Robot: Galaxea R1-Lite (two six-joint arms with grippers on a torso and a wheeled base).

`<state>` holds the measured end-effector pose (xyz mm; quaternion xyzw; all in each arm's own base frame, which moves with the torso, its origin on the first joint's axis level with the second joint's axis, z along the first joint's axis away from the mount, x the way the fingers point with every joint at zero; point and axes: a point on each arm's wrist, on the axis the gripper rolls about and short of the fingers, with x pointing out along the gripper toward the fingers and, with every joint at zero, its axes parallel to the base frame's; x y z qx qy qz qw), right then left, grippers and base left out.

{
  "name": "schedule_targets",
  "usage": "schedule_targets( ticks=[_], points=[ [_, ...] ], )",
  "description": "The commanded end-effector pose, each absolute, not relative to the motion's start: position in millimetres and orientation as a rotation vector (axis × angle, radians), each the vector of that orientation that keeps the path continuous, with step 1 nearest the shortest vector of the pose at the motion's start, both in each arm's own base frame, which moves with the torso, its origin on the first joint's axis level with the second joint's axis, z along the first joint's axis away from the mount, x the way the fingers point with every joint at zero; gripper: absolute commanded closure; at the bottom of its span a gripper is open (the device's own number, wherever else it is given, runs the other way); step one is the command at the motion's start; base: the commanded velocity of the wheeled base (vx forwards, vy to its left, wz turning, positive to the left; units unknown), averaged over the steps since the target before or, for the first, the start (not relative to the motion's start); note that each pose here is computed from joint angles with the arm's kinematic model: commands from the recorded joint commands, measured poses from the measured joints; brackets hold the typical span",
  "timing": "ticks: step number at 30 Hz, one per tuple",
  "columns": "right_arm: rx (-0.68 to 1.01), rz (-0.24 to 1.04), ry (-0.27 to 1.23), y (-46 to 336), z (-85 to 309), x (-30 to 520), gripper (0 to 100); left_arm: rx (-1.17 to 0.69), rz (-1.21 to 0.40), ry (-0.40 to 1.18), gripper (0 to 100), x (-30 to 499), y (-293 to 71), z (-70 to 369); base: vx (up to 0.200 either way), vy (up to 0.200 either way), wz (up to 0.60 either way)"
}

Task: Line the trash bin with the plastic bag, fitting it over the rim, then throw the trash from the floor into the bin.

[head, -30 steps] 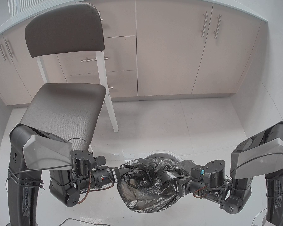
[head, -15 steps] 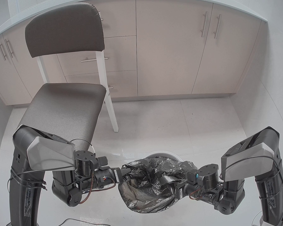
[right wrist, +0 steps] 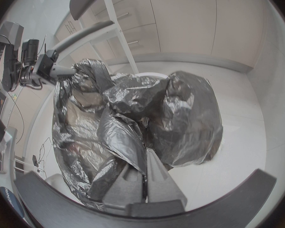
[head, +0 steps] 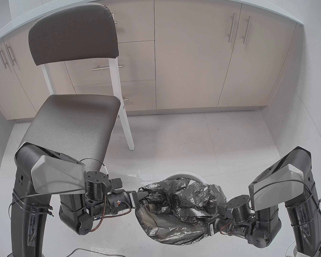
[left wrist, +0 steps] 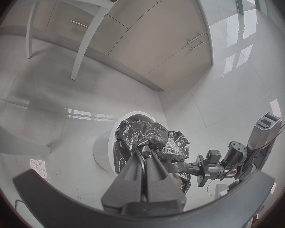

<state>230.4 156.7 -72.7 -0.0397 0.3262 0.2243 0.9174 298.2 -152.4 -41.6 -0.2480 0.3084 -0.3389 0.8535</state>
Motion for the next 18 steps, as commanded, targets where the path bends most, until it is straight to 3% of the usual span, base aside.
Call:
schedule_targets(
  ticks=[1, 8, 9, 18],
  points=[
    [-0.087, 0.453, 0.686, 153, -75, 226, 100, -0.522, -0.713, 0.65, 100, 298, -152, -42, 0.0, 0.0, 0.0],
    [-0.101, 0.449, 0.711, 152, -84, 226, 100, -0.517, -0.712, 0.653, 100, 298, -152, -44, 0.0, 0.0, 0.0],
    [-0.102, 0.449, 0.712, 152, -85, 226, 0, -0.518, -0.713, 0.651, 100, 298, -152, -44, 0.0, 0.0, 0.0],
    [-0.075, 0.459, 0.679, 147, -59, 220, 0, -0.517, -0.712, 0.654, 100, 296, -152, -43, 0.0, 0.0, 0.0]
  ],
)
